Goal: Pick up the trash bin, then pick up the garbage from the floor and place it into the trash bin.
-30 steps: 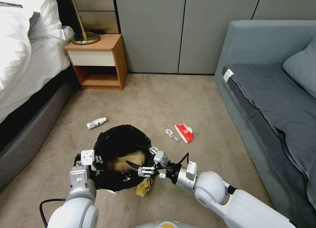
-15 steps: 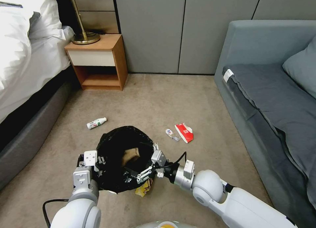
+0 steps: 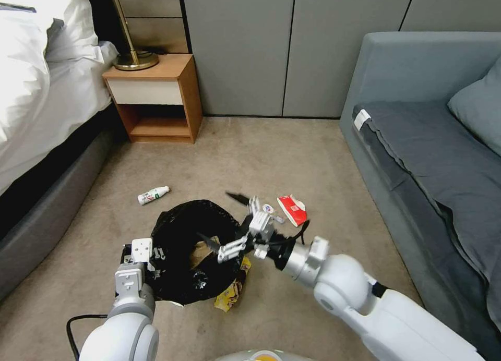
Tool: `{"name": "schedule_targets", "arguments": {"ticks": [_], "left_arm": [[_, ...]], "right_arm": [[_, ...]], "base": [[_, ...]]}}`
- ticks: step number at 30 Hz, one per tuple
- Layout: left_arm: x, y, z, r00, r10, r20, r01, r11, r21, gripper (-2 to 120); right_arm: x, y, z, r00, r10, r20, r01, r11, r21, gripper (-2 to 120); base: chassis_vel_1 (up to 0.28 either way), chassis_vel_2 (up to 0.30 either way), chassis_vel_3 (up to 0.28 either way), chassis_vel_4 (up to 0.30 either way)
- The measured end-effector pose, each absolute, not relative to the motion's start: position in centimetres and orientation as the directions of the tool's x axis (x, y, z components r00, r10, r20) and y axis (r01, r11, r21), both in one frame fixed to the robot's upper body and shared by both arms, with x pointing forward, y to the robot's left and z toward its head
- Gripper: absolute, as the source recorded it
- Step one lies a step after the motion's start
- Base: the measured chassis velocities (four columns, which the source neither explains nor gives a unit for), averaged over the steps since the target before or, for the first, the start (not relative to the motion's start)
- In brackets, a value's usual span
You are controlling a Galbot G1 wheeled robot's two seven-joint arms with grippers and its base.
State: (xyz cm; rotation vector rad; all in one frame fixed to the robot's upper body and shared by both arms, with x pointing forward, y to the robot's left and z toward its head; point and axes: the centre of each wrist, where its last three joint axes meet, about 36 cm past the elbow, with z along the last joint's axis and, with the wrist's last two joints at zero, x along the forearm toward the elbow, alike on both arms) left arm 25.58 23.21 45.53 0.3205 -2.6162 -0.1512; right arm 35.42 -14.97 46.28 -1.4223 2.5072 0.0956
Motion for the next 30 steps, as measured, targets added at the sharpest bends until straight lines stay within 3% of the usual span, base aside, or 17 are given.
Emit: {"name": "schedule_targets", "arguments": {"ticks": [6, 8, 12, 18, 30], "left_arm": [[25.8, 24.1, 45.7, -0.848, -0.268, 0.457, -0.215, 0.962, 0.167, 1], [25.9, 24.4, 45.8, -0.848, -0.274, 0.454, -0.222, 0.961, 0.166, 1], [26.0, 24.8, 46.2, -0.85, -0.28, 0.446, -0.229, 0.959, 0.164, 1], [25.9, 25.3, 46.6, -0.853, -0.285, 0.437, -0.237, 0.958, 0.163, 1], [25.9, 25.4, 46.8, -0.854, -0.284, 0.435, -0.237, 0.958, 0.16, 1]], "right_arm": [[33.9, -17.9, 48.5, -0.627, -0.712, -0.314, -0.722, 0.684, -0.109, 100], [32.6, -19.2, 48.5, -0.719, -0.626, -0.302, -0.626, 0.772, -0.108, 100], [30.8, -20.5, 47.4, -0.808, -0.534, -0.249, -0.528, 0.844, -0.097, 100], [29.1, -21.3, 44.6, -0.882, -0.44, -0.171, -0.433, 0.898, -0.075, 100], [27.7, -20.6, 40.6, -0.92, -0.378, -0.102, -0.38, 0.925, 0.001, 100]], "base": [[0.0, 0.0, 0.0, 0.0], [0.0, 0.0, 0.0, 0.0], [0.0, 0.0, 0.0, 0.0], [0.0, 0.0, 0.0, 0.0], [0.0, 0.0, 0.0, 0.0]]}}
